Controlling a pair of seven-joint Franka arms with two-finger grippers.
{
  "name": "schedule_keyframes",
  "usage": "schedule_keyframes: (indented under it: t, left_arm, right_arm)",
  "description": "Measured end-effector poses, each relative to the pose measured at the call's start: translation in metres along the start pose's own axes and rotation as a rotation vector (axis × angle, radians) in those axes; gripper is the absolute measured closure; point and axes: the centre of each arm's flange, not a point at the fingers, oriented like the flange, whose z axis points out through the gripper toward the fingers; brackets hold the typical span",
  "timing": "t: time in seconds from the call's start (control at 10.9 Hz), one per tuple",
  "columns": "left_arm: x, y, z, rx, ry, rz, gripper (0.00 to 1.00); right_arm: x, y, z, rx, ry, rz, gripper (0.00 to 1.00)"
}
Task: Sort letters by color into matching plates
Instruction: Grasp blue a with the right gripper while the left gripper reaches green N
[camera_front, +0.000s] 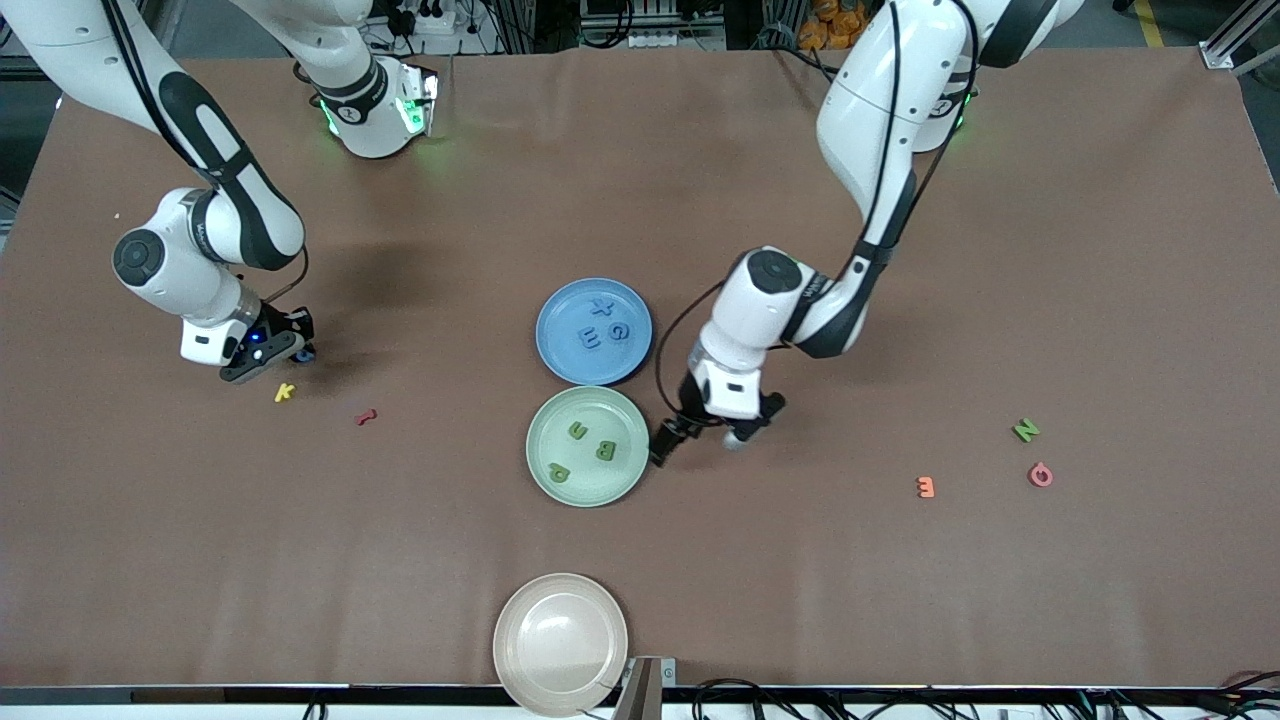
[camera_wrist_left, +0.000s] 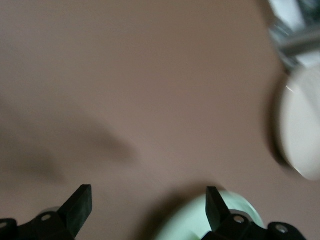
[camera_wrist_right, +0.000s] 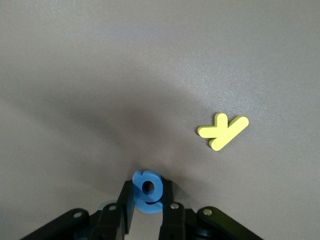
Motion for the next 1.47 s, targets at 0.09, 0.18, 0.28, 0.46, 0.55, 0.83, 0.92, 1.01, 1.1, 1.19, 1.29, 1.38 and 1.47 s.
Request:
schedule_keyframes:
  t: [0.09,0.18,0.28,0.46,0.55,0.83,0.92,1.01,1.1,1.19,1.29,1.38,1.47]
  left_arm:
    - [0.031,-0.014,0.001,0.084,0.022,-0.016,0.0]
    - [0.066,-0.026,-0.003,0.163,0.033,-0.015,0.0]
    - [0.099,-0.035,-0.013,0.233,0.028,-0.001,0.0]
    - [0.159,-0.05,-0.046,0.348,-0.006,0.039,0.0]
    - [0.184,-0.061,-0.064,0.374,-0.019,0.06,0.0]
    - [0.224,-0.119,-0.098,0.433,-0.069,0.153,0.0]
    - [0.235,-0.144,-0.107,0.454,-0.089,0.178,0.0]
    - [0.251,-0.168,-0.117,0.47,-0.102,0.179,0.0]
    - [0.269,-0.192,-0.124,0.483,-0.109,0.167,0.0]
    - [0.286,-0.214,-0.129,0.496,-0.114,0.144,0.0]
    - [0.299,-0.232,-0.131,0.506,-0.118,0.127,0.0]
    - [0.313,-0.248,-0.134,0.511,-0.119,0.113,0.0]
    - [0.326,-0.26,-0.137,0.511,-0.115,0.103,0.0]
  right_arm:
    - [0.0,0.0,0.0,0.0,0.0,-0.002,0.74]
    - [0.002,-0.001,-0.001,-0.001,0.003,-0.004,0.74]
    - [0.007,-0.002,-0.004,-0.005,0.009,0.01,0.74]
    - [0.036,-0.013,-0.019,0.001,0.003,0.078,0.74]
    - [0.058,-0.025,-0.031,0.006,-0.001,0.118,0.74]
    - [0.115,-0.074,-0.053,0.003,0.025,0.23,0.74]
    - [0.129,-0.092,-0.056,0.006,0.033,0.273,0.74]
    - [0.143,-0.112,-0.06,0.012,0.04,0.324,0.74]
    - [0.155,-0.133,-0.064,0.02,0.048,0.376,0.74]
    - [0.168,-0.157,-0.068,0.032,0.057,0.427,0.74]
    - [0.179,-0.179,-0.071,0.058,0.064,0.487,0.74]
    - [0.188,-0.204,-0.073,0.095,0.067,0.547,0.74]
    - [0.196,-0.228,-0.076,0.126,0.069,0.599,0.74]
